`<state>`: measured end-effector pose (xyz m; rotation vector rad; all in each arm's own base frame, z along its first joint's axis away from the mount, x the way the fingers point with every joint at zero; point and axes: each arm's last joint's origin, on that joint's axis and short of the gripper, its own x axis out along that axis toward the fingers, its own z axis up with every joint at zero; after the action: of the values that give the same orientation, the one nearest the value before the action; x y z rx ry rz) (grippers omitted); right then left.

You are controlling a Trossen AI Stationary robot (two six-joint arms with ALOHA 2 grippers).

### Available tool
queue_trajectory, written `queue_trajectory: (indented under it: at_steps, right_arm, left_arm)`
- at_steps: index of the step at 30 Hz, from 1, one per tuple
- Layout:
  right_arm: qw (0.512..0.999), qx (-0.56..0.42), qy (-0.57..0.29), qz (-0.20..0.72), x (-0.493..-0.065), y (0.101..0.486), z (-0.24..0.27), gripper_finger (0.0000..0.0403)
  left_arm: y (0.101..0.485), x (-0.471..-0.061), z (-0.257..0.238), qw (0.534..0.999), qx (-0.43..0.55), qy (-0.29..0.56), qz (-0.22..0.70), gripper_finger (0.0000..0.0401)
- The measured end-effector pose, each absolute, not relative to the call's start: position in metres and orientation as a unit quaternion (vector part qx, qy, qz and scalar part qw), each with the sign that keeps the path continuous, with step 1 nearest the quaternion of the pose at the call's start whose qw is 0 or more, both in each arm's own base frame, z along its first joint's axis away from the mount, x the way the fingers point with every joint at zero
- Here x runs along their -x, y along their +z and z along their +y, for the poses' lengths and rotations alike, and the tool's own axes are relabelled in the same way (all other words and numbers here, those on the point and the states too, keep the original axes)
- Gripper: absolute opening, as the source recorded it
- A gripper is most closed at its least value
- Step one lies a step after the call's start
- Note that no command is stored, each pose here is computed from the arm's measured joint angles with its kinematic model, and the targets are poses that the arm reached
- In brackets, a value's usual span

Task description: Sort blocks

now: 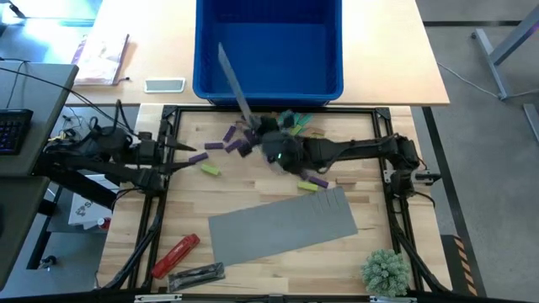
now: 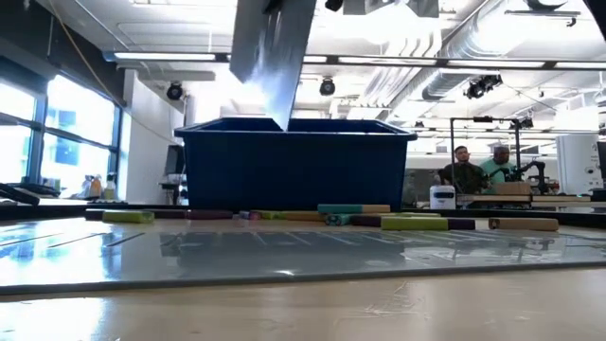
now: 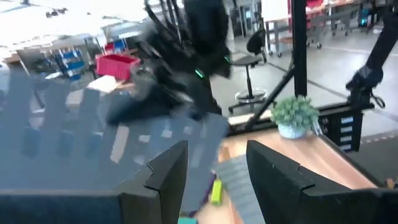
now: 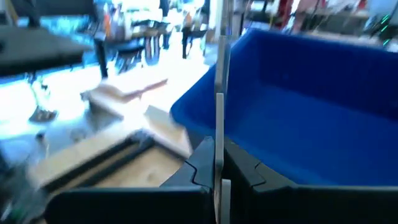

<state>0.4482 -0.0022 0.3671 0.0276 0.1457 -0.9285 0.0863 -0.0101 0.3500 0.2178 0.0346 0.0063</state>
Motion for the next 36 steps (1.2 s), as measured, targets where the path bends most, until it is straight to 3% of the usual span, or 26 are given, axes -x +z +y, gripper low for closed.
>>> queue_trajectory:
  at_steps: [11,22,27,36]
  right_arm:
    - [0.853,-0.011,-0.52,-0.044,-0.433,0.396,-0.134,0.0]
    - [0.834,-0.044,-0.535,-0.126,-0.397,0.376,-0.266,0.0]
    - [0.832,-0.057,-0.531,-0.146,-0.392,0.372,-0.282,0.0]
    - [0.832,-0.044,-0.546,-0.085,-0.409,0.362,-0.259,0.0]
  left_arm:
    - [0.307,-0.106,-0.015,0.996,-0.081,-0.014,0.035,0.0147]
    - [0.262,-0.122,-0.012,0.992,-0.11,0.059,0.016,0.0147]
    - [0.257,-0.122,-0.004,0.987,-0.111,0.116,0.031,0.0147]
    - [0.262,-0.123,0.012,0.975,-0.131,0.174,0.048,0.0147]
